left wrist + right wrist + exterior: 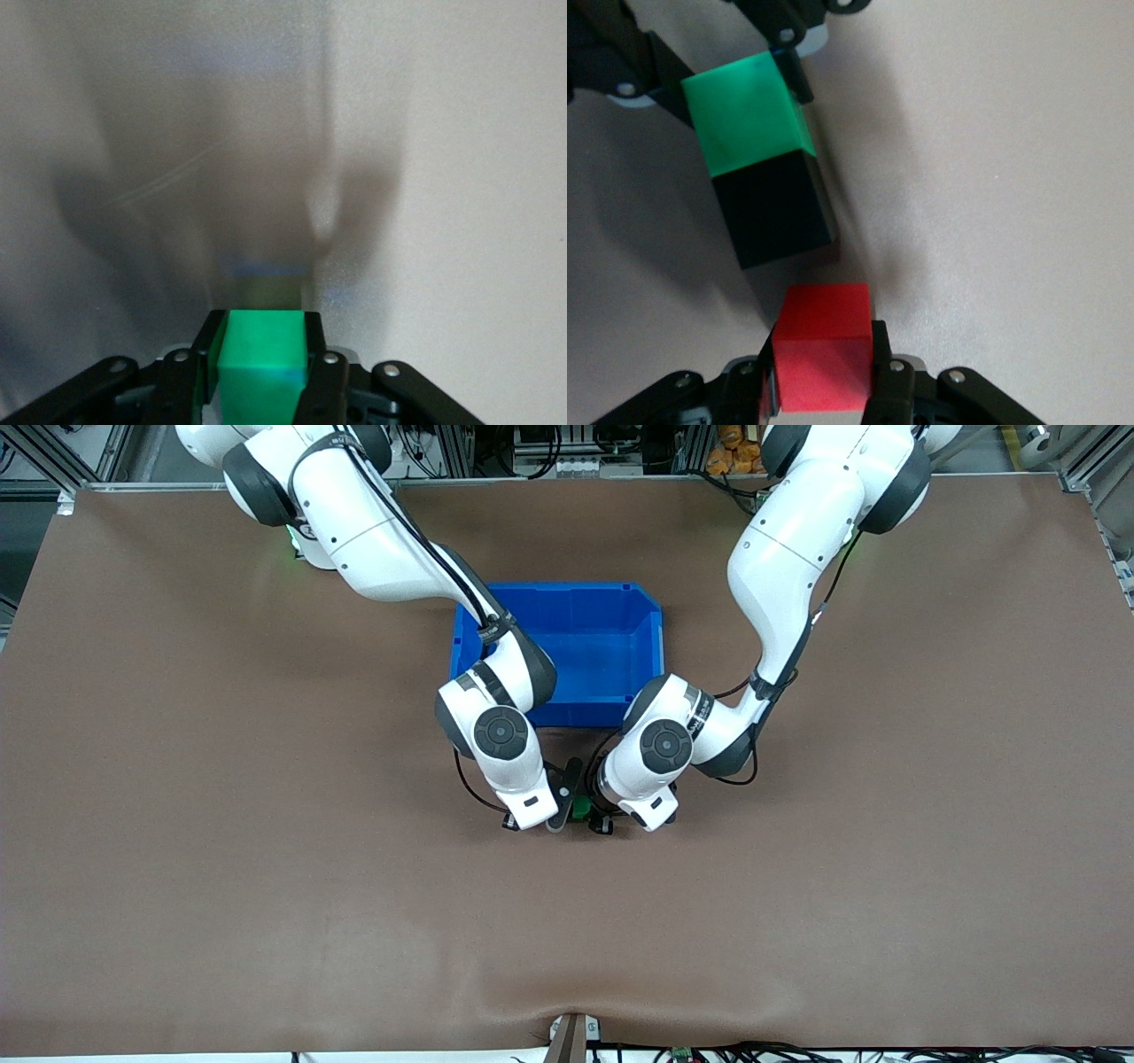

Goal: Attach green and red cubes to black cube
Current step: 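Press the red cube against the black cube while the left gripper holds green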

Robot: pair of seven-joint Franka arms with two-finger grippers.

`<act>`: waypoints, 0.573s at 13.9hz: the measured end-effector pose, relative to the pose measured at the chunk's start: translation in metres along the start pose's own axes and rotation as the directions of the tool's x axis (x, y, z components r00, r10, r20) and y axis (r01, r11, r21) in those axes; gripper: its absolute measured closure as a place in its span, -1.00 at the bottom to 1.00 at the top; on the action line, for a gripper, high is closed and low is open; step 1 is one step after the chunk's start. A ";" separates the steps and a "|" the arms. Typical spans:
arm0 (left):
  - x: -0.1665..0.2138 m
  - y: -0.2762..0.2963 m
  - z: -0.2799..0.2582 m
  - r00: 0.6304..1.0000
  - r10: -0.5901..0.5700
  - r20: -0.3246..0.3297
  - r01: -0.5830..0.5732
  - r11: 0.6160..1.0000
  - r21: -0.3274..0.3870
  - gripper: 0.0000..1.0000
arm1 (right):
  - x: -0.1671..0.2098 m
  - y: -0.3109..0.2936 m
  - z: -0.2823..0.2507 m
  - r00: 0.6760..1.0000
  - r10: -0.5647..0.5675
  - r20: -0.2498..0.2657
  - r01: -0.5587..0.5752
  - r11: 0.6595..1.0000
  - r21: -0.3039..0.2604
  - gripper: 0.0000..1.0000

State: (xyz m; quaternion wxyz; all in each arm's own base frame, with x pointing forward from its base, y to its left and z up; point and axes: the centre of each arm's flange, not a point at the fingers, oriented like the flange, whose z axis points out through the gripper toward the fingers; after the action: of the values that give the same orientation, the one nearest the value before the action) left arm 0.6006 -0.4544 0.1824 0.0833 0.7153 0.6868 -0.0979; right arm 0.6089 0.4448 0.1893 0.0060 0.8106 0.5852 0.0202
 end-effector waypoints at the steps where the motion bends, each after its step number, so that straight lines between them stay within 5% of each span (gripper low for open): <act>1: 0.000 0.000 0.000 1.000 -0.002 0.000 0.002 1.000 0.000 0.22 | 0.002 -0.002 0.003 1.000 -0.003 -0.006 0.003 1.000 -0.003 0.21; 8: 0.001 0.002 -0.001 1.000 -0.009 -0.002 0.009 1.000 -0.002 0.22 | 0.012 -0.014 0.005 1.000 0.010 -0.017 -0.010 1.000 -0.012 0.21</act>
State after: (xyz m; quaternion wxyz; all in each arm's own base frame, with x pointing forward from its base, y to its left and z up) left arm 0.6022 -0.4528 0.1831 0.0829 0.7122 0.6903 -0.0968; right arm 0.5995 0.4609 0.1846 0.0056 0.8133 0.5810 0.0306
